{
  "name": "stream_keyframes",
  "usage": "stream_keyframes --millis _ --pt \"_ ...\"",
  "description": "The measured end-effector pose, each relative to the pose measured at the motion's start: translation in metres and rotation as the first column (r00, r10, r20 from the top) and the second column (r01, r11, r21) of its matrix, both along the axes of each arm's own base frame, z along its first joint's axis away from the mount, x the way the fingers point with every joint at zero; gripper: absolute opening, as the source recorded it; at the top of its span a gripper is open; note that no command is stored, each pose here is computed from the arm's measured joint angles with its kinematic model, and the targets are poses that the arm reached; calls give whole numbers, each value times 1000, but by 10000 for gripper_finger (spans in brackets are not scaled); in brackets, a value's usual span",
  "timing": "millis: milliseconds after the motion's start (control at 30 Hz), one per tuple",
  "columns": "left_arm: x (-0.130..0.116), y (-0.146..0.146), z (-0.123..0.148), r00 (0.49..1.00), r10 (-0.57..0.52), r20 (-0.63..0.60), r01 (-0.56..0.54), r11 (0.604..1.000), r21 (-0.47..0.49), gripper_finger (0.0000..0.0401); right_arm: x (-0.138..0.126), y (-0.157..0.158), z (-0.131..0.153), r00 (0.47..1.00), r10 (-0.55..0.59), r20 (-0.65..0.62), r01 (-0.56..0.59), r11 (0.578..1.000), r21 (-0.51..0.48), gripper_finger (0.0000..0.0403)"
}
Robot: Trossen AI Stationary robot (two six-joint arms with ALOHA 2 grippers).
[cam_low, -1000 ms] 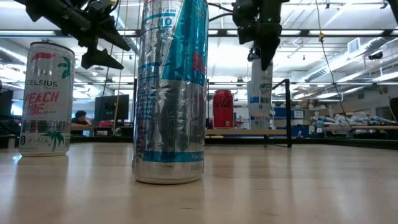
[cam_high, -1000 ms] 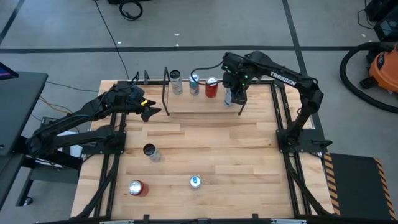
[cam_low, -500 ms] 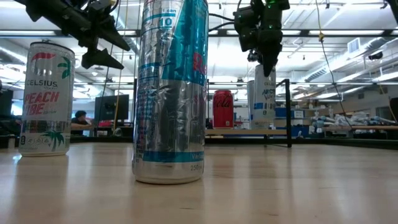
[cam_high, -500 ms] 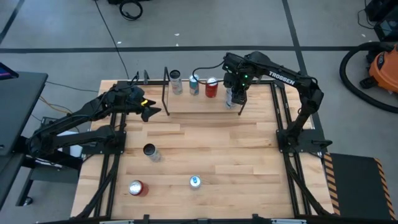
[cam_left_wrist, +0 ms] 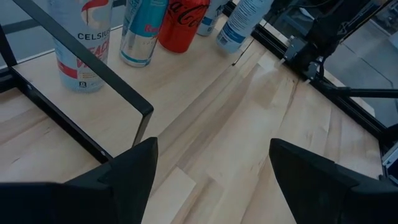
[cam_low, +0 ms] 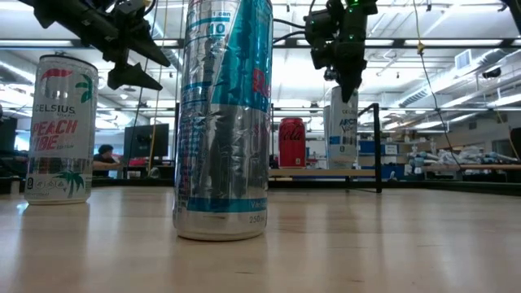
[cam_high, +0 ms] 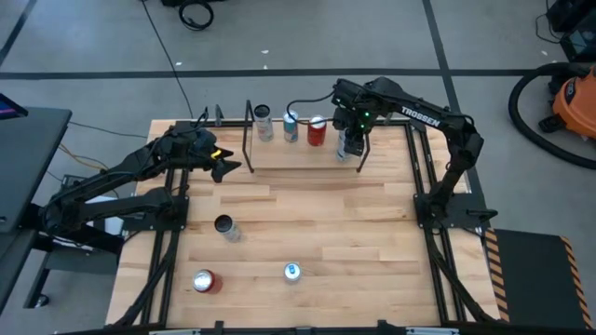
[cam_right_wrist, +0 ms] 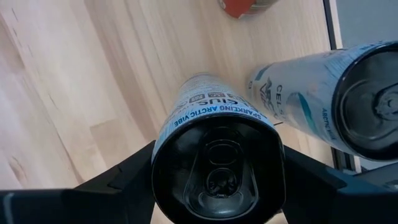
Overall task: Place canned beverage on shelf
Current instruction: Align the white and blue soda can with the white and blue soda can on the shelf
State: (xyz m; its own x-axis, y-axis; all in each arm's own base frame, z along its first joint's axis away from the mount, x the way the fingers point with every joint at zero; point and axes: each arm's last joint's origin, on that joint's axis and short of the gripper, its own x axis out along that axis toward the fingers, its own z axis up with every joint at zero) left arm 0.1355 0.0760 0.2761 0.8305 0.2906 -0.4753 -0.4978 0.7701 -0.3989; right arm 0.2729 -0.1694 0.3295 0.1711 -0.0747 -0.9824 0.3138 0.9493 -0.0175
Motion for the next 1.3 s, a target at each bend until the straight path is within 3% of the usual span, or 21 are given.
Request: stream_keyframes --millis 767,967,1300 --pt "0 0 0 1000 2 2 -2 1000 -4 311 4 8 -8 999 -37 -38 37 999 -9 270" --pt "0 0 0 1000 2 1 -2 1000 -4 311 6 9 -11 997 -25 -77 17 995 -98 272" --pt "0 0 0 1000 1 0 -1 1000 -1 311 1 2 -19 998 -42 -46 40 999 -35 273"
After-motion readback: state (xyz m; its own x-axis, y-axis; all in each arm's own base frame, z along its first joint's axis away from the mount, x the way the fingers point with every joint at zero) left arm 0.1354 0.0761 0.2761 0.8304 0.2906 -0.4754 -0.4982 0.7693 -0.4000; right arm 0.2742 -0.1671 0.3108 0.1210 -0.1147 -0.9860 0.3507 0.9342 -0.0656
